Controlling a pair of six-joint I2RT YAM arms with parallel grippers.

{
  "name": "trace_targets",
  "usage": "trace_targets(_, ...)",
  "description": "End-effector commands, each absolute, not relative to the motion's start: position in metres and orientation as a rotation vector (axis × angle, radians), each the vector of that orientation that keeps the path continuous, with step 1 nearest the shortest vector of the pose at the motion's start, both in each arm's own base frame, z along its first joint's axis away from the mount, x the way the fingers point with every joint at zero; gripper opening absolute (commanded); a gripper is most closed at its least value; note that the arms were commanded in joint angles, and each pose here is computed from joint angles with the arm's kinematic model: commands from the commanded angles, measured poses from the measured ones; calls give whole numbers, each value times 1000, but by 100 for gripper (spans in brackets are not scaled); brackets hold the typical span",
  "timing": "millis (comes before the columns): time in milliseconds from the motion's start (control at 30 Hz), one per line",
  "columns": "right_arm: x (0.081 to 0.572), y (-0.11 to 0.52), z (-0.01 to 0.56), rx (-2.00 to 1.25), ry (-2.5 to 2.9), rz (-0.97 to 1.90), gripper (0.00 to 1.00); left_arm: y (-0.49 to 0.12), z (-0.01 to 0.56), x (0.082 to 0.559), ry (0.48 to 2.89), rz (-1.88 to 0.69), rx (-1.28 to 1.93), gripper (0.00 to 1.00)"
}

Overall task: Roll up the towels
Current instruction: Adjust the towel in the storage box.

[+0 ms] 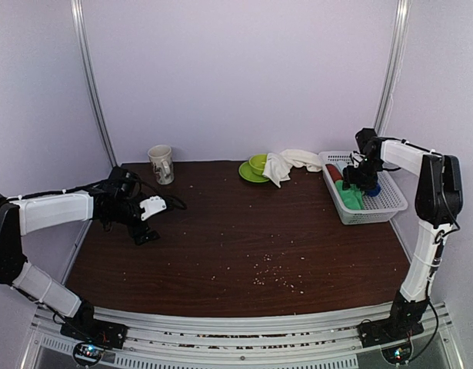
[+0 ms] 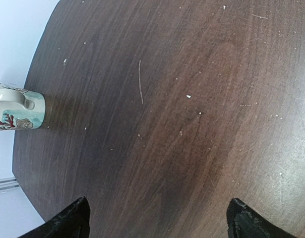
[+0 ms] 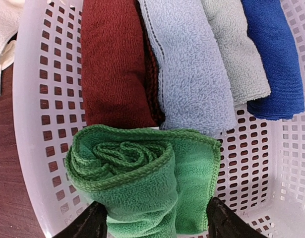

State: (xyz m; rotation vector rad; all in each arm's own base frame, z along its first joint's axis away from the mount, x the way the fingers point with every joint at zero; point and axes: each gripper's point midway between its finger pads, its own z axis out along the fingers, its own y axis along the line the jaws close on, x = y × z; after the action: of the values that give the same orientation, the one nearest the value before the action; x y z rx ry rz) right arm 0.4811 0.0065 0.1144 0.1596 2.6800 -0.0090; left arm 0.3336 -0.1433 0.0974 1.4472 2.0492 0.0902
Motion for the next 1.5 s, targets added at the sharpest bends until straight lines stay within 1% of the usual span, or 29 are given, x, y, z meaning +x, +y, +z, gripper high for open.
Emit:
trace_targets(0, 480, 1, 98, 181, 2709, -70, 66, -144, 98, 338, 2025, 103, 1440, 98)
trace_targets(67, 478, 2, 91, 182, 2721, -64, 63, -144, 98, 338, 2025, 105, 1439, 98)
trace_targets(133, 476, 1, 82, 181, 2743, -69, 56, -144, 98, 338, 2025, 106, 1441, 98)
trace_targets(267, 474, 0, 68, 181, 2776, -60, 47, -144, 97, 337, 2028, 106, 1442, 98)
trace_targets(400, 472, 1, 56, 180, 2796, -36, 42, -143, 95, 337, 2027, 107, 1447, 98)
trace_targets(500, 470, -2, 43, 189, 2821, -30, 36, -143, 96, 337, 2025, 108, 1447, 98)
trace_targets(767, 462, 9, 5, 175, 2907, 141, 29, -145, 96, 336, 2024, 97, 1450, 98)
trace_targets(967, 454, 12, -10, 146, 2969, 159, 26, -145, 95, 336, 2028, 91, 1451, 98)
trace_targets(1067, 451, 7, -12, 137, 2994, 109, 28, -146, 95, 336, 2032, 86, 1454, 98)
trace_targets(1133, 451, 6, -8, 133, 2990, 92, 34, -146, 95, 336, 2035, 83, 1454, 98)
trace_targets(1200, 457, 12, 11, 118, 2937, 117, 44, -146, 97, 336, 2032, 84, 1449, 98)
trace_targets(1233, 462, 16, 30, 110, 2887, 131, 50, -146, 99, 336, 2028, 86, 1445, 98)
trace_targets(1333, 474, 20, 77, 92, 2789, 122, 63, -146, 104, 339, 2018, 96, 1436, 98)
trace_targets(1467, 484, 23, 137, 59, 2679, 63, 78, -146, 109, 343, 2018, 109, 1427, 98)
